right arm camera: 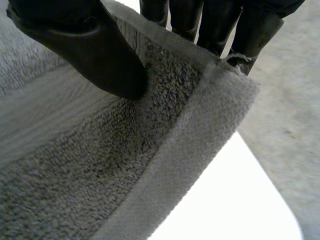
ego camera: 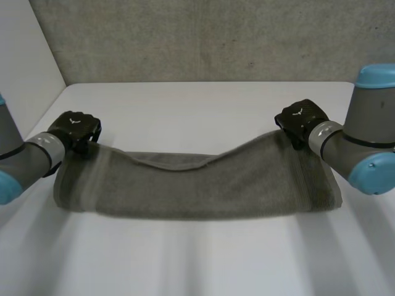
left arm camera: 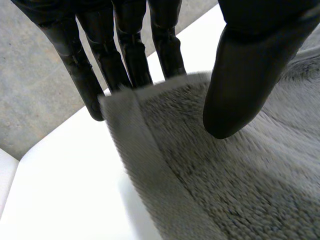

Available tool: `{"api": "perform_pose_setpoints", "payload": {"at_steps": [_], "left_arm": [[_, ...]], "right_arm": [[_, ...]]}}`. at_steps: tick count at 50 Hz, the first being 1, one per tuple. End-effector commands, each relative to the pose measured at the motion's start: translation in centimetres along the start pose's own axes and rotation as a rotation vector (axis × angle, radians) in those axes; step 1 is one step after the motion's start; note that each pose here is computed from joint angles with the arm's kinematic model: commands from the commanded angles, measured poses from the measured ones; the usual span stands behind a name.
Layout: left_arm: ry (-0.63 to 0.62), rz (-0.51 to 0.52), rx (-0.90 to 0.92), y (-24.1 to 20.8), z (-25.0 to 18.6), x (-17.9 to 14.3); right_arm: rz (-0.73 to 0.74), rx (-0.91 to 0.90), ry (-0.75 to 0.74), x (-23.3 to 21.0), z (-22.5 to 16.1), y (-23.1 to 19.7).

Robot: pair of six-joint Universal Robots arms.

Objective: Fold the towel.

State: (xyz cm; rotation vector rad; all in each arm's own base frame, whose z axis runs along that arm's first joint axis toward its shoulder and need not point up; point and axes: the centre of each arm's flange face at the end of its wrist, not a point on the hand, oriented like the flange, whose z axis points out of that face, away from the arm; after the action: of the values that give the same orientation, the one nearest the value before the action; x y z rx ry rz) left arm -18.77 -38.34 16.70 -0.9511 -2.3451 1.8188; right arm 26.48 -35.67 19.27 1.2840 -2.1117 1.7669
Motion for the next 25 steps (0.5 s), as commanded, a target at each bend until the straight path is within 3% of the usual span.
{"api": "perform_pose_setpoints", "payload": {"at_steps": [1, 25], "left_arm": [[0.017, 0.014, 0.014, 0.0, 1.6, 1.0], [-0.100, 0.021, -0.028, -0.1, 1.9, 0.3]], "right_arm": [[-0.009, -0.013, 0.124, 0.7, 2.4, 1.1], [0.004, -0.032, 0.134, 0.8, 3.4, 2.1]]}}
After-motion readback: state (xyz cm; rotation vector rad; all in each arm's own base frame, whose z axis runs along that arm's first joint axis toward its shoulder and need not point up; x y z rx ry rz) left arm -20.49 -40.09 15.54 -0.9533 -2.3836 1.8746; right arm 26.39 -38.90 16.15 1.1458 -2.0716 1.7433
